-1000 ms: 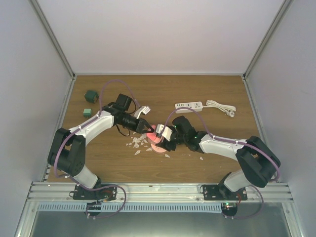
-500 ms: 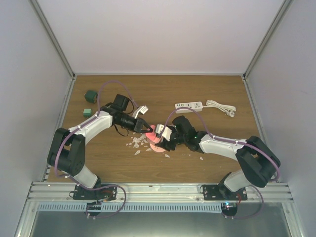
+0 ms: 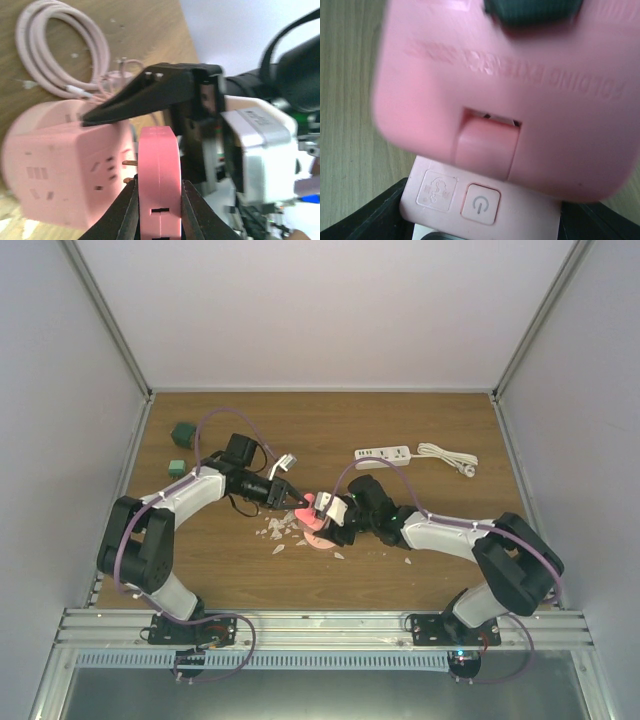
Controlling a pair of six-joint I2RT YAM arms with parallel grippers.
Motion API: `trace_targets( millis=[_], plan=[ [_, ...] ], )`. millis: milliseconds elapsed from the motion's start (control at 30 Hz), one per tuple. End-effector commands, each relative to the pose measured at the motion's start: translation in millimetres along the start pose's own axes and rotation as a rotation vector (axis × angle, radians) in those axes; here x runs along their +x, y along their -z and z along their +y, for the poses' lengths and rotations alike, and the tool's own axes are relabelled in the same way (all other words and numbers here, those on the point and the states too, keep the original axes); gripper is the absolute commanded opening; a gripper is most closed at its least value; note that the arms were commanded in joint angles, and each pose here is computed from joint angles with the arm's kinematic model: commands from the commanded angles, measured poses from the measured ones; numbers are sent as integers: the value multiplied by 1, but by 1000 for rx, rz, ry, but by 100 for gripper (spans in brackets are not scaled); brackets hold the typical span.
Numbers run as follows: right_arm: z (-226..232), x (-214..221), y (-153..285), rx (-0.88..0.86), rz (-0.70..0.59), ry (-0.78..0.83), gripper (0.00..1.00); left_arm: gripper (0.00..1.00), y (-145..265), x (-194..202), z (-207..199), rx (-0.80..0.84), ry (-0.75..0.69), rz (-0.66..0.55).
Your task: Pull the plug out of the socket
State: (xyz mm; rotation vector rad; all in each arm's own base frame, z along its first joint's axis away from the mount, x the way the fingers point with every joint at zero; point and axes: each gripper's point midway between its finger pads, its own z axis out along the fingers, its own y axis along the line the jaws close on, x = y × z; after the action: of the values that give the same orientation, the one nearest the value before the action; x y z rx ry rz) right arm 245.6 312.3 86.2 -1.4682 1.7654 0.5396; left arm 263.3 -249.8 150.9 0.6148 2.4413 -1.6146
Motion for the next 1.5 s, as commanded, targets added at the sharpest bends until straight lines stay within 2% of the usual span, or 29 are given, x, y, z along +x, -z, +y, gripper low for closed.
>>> trace_targets(
  millis=[0,200,333,533,767,967,1133,1333,1467],
  plan=[
    [-8,15,-6,37,54,-18,49,0,5,3,-25,166,25,1],
    [-9,16,-7,36,59,-26,49,0,5,4,-22,160,33,3],
    [-7,12,-4,26,41,-23,54,0,8,3,-15,124,26,-12],
    [-6,-10,9,20,-36,-7,75,0,19,-2,-11,72,-16,-54],
    [-5,-37,25,-2,-106,9,90,0,29,-6,-29,93,-108,-89],
    [-5,-64,37,-35,-166,6,94,0,45,-7,-45,107,-180,-146],
    [-12,-86,53,-65,-215,-25,95,0,75,-14,-60,127,-264,-235],
    [-39,-108,72,-60,-263,-93,96,0,106,-15,-98,205,-418,-298],
    [-45,-132,83,-119,-305,-121,96,0,116,-10,-125,244,-524,-312]
  ],
)
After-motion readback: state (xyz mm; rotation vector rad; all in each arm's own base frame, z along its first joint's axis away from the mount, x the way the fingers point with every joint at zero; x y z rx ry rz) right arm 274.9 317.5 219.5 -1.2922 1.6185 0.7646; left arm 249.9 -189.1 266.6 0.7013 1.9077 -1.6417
